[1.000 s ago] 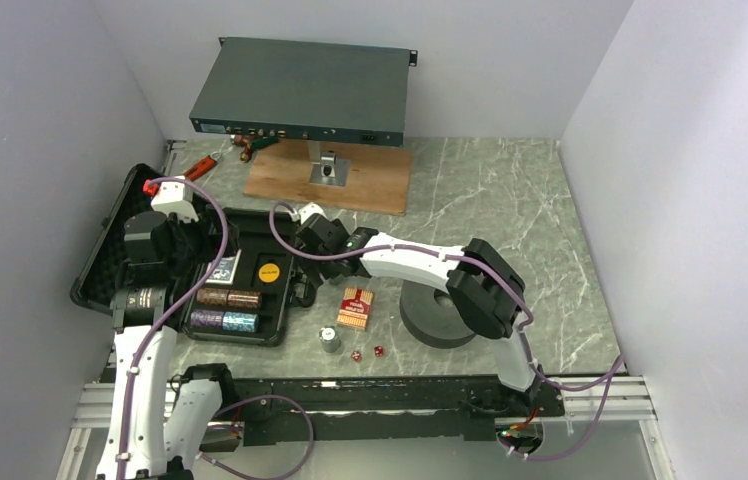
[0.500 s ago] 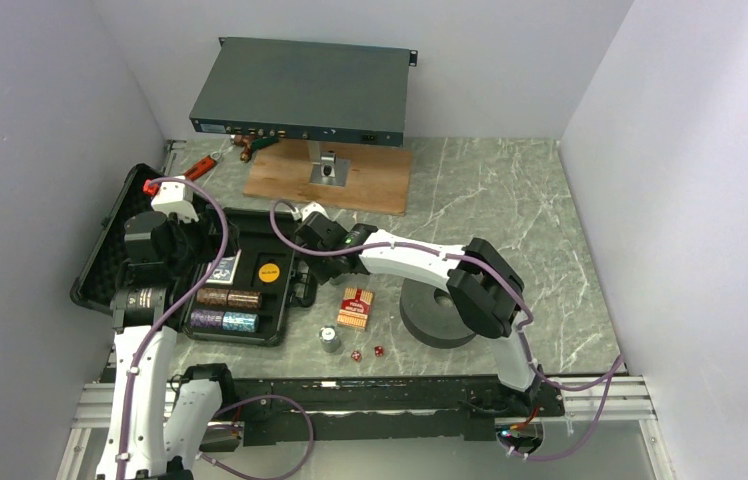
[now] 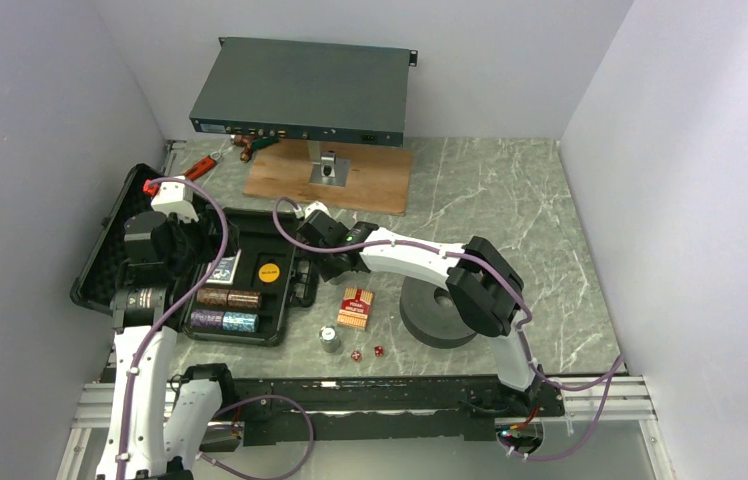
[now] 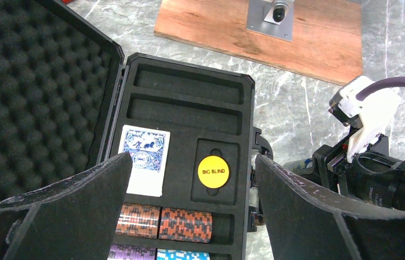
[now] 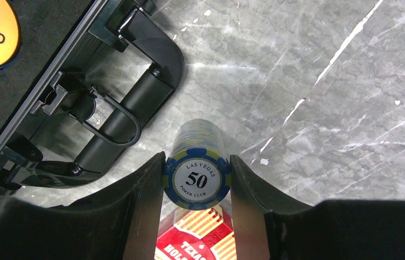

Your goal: Pack up texas hold em set

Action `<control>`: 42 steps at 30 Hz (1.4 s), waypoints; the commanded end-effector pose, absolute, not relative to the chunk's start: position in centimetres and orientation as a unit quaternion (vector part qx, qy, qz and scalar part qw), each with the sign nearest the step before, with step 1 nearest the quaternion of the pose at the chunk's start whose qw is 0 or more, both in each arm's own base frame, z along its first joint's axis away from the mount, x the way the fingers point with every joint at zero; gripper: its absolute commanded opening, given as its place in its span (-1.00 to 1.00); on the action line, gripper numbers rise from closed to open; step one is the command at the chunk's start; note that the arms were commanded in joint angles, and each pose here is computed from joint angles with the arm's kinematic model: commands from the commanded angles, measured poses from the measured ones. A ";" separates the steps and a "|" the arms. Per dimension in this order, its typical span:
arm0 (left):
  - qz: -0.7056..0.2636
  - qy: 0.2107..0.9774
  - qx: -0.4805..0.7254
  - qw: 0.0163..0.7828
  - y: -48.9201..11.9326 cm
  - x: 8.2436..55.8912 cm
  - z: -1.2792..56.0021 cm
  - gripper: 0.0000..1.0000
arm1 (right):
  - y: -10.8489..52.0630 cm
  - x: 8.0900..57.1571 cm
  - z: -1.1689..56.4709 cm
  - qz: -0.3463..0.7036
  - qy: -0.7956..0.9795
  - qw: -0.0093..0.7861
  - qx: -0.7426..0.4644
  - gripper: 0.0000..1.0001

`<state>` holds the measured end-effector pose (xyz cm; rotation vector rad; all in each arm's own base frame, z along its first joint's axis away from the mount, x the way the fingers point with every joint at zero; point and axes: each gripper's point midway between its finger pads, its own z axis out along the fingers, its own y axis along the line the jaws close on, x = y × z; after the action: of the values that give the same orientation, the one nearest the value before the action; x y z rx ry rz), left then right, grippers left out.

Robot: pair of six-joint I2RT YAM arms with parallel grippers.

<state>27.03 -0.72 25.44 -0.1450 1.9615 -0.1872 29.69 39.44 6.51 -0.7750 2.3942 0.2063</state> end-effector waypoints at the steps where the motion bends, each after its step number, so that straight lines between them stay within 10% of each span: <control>1: -0.071 0.818 -0.055 0.568 -0.5 27.2 26.5 0.80 | 39.9 30.1 7.9 0.087 0.902 0.311 -0.286 -0.72; 5: -0.072 0.818 -0.057 0.568 -0.5 27.3 26.5 0.80 | 39.9 30.2 10.0 0.100 0.897 0.328 -0.279 -1.00; 42: -0.132 0.749 0.049 0.648 -5.2 26.8 29.2 0.99 | 33.5 24.6 22.0 0.253 0.827 0.452 -0.217 -1.00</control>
<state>27.02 -4.03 26.49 0.0034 1.8436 -0.2693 23.71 32.41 15.97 -0.5999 2.2139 0.5003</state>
